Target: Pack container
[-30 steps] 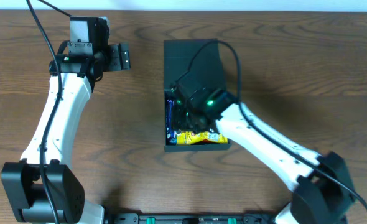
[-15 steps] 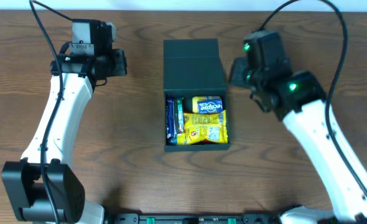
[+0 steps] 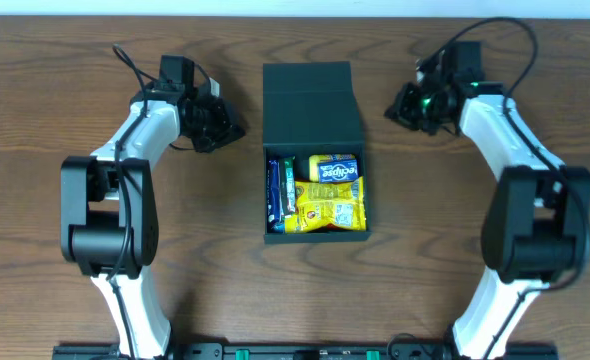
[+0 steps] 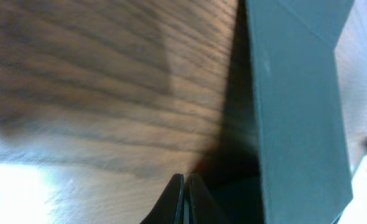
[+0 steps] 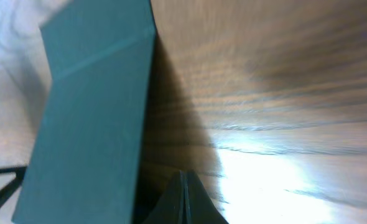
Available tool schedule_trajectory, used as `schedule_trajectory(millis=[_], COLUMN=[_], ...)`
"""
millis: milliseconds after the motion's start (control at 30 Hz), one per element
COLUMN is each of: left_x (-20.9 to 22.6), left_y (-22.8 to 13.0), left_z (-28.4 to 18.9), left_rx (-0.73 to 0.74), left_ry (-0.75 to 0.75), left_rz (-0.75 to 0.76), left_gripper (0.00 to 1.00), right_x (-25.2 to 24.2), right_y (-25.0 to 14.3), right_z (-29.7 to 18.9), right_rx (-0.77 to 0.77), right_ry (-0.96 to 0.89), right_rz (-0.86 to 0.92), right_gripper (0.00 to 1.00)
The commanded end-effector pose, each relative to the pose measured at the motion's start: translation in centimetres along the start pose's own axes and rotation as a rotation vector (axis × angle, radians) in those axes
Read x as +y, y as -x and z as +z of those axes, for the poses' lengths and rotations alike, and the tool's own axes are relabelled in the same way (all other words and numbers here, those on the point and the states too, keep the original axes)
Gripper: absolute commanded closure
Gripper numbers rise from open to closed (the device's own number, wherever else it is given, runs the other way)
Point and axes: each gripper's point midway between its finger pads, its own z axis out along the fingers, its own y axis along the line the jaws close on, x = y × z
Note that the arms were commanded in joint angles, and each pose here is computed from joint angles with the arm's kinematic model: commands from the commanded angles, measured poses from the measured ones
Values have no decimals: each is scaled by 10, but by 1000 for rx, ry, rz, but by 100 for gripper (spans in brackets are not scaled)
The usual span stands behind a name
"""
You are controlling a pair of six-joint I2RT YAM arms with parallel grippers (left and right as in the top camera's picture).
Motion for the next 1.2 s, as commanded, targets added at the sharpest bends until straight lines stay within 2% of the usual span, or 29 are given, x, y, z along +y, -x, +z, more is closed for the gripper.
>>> schedule_trajectory(millis=[0,367,833,967,1167], left_x=[-12,-31,-16,2,2], left_y=[-8,-2,7,10,7], left_z=[11,22,15,13,20], left_rx=[47,14,-8,-33,-35], left_ry=[-70,-112,-82,-9,13], left_rz=[-69,-76,-150,-183,-170], left_gripper=[94,94,94,94,94], right_x=[7,4,6,8,18], right_y=[-11,-22,-31,-33,-35], right_z=[14,29,35,36,41], right_rx=[69,120,169,172,170], right_ry=[79,102,149,150,162], right_rz=[-1,-9,11,7,-30], right_gripper=[99,98,99,98,98])
